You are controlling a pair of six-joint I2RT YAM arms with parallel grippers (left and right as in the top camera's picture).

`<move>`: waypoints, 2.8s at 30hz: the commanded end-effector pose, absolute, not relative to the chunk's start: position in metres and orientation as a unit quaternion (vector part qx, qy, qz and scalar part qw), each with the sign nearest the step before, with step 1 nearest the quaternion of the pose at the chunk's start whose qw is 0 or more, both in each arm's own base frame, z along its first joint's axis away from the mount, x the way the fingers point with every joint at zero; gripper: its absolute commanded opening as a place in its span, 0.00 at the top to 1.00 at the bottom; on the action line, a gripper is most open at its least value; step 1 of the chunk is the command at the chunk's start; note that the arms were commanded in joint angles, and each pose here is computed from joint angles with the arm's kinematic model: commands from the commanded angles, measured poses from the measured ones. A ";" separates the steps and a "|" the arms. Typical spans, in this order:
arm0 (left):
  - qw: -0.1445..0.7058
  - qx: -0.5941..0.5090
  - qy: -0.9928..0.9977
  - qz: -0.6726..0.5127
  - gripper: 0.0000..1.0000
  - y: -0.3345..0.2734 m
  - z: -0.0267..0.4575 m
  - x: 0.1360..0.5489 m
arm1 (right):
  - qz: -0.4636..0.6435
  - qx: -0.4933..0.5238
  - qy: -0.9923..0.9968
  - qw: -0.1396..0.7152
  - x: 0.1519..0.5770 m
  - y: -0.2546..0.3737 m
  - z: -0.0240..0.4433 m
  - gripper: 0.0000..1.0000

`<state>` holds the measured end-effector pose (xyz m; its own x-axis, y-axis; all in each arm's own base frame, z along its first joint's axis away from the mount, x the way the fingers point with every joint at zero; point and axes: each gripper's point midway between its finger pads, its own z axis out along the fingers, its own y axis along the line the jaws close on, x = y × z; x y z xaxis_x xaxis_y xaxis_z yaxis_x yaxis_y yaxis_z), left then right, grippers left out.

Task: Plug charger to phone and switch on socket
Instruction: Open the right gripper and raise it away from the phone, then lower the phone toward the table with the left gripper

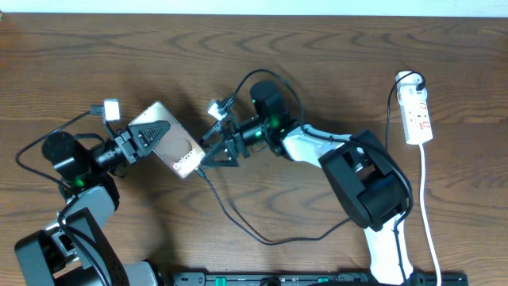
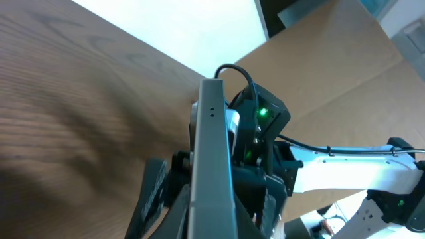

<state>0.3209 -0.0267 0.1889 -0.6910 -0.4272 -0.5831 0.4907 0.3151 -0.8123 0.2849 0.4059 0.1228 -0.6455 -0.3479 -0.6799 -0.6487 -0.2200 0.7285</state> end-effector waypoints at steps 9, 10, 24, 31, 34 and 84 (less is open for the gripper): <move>0.400 -0.003 0.709 -0.581 0.92 -0.007 0.191 0.320 | 0.641 -0.282 0.694 0.164 0.363 0.368 0.138 0.01; 0.400 -0.003 0.709 -0.581 0.93 -0.007 0.191 0.320 | 0.636 -0.275 0.700 0.170 0.367 0.366 0.141 0.01; 0.385 -0.086 0.712 -0.581 0.92 0.003 0.180 0.332 | 0.336 -0.168 0.877 0.298 0.398 0.280 0.167 0.01; 0.355 -0.206 0.730 -0.547 0.93 0.018 0.139 0.343 | 0.301 -0.164 0.861 0.376 0.393 0.258 0.229 0.01; 0.342 -0.245 0.742 -0.523 0.92 0.024 0.120 0.342 | 0.286 -0.149 0.855 0.406 0.399 0.250 0.245 0.01; 0.167 -0.496 0.800 -0.293 0.76 0.058 -0.003 0.279 | 0.341 -0.156 0.868 0.325 0.365 0.270 0.230 0.01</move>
